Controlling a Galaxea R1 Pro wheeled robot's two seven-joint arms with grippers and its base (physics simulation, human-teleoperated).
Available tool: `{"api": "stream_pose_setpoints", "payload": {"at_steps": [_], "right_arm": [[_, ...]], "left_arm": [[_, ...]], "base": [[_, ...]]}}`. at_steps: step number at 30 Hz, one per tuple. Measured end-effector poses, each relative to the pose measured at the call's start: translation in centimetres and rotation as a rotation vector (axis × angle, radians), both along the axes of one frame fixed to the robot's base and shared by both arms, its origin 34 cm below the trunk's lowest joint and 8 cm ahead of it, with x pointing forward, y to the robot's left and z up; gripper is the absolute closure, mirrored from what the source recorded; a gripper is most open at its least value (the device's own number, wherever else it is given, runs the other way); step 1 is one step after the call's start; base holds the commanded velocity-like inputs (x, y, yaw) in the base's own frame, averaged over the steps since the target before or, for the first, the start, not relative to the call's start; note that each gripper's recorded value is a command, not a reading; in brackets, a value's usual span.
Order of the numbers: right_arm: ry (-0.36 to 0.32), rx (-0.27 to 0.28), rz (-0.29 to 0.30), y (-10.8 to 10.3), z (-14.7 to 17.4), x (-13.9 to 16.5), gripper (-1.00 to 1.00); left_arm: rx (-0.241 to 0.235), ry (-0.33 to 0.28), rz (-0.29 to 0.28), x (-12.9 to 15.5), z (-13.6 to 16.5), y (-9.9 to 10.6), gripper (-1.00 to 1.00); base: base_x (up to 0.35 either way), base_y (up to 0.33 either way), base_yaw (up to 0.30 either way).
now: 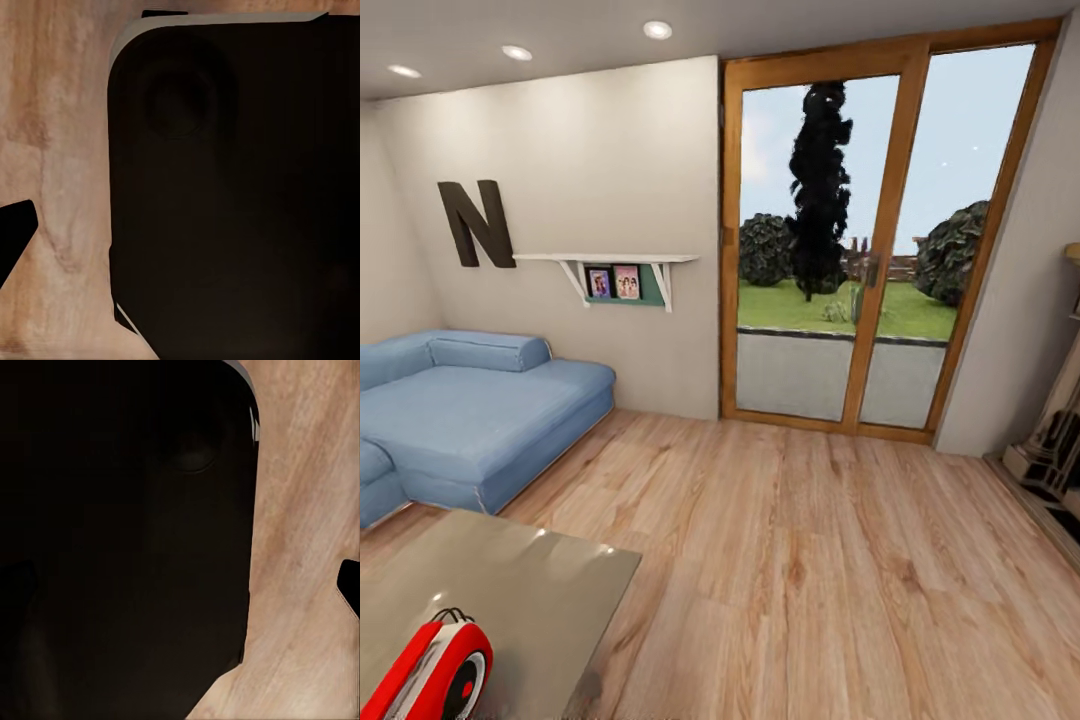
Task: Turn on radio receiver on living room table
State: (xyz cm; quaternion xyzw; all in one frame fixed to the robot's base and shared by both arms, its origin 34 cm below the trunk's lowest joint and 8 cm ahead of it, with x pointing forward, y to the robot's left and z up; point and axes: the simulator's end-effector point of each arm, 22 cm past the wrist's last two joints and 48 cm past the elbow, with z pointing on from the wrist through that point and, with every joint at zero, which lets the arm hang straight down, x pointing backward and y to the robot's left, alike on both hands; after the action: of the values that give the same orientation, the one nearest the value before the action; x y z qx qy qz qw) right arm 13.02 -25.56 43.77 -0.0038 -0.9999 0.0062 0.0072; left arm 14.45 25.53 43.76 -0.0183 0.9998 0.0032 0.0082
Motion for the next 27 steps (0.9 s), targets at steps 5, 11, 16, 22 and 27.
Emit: {"api": "stream_pose_setpoints", "payload": {"at_steps": [5,11,16,22,27], "right_arm": [[0.000,0.000,0.000,0.03,0.00,0.00,-1.00],[0.000,0.001,0.000,0.11,0.00,0.00,-1.00],[0.000,0.002,0.001,0.12,0.00,0.00,-1.00],[0.000,0.002,0.003,0.14,0.00,0.00,-1.00],[0.000,0.002,0.005,0.18,0.00,0.00,-1.00]], "left_arm": [[0.000,0.000,0.000,0.00,0.00,0.00,-1.00],[0.000,0.000,0.000,0.00,0.00,0.00,-1.00],[0.000,0.000,0.000,0.00,0.00,0.00,-1.00],[0.000,0.000,0.000,0.00,0.00,0.00,-1.00],[0.000,0.000,0.000,0.00,0.00,0.00,-1.00]], "base": [[0.000,0.000,0.282],[0.000,0.000,0.283],[0.000,0.000,0.283],[0.000,0.000,0.283],[0.000,0.000,0.283]]}}
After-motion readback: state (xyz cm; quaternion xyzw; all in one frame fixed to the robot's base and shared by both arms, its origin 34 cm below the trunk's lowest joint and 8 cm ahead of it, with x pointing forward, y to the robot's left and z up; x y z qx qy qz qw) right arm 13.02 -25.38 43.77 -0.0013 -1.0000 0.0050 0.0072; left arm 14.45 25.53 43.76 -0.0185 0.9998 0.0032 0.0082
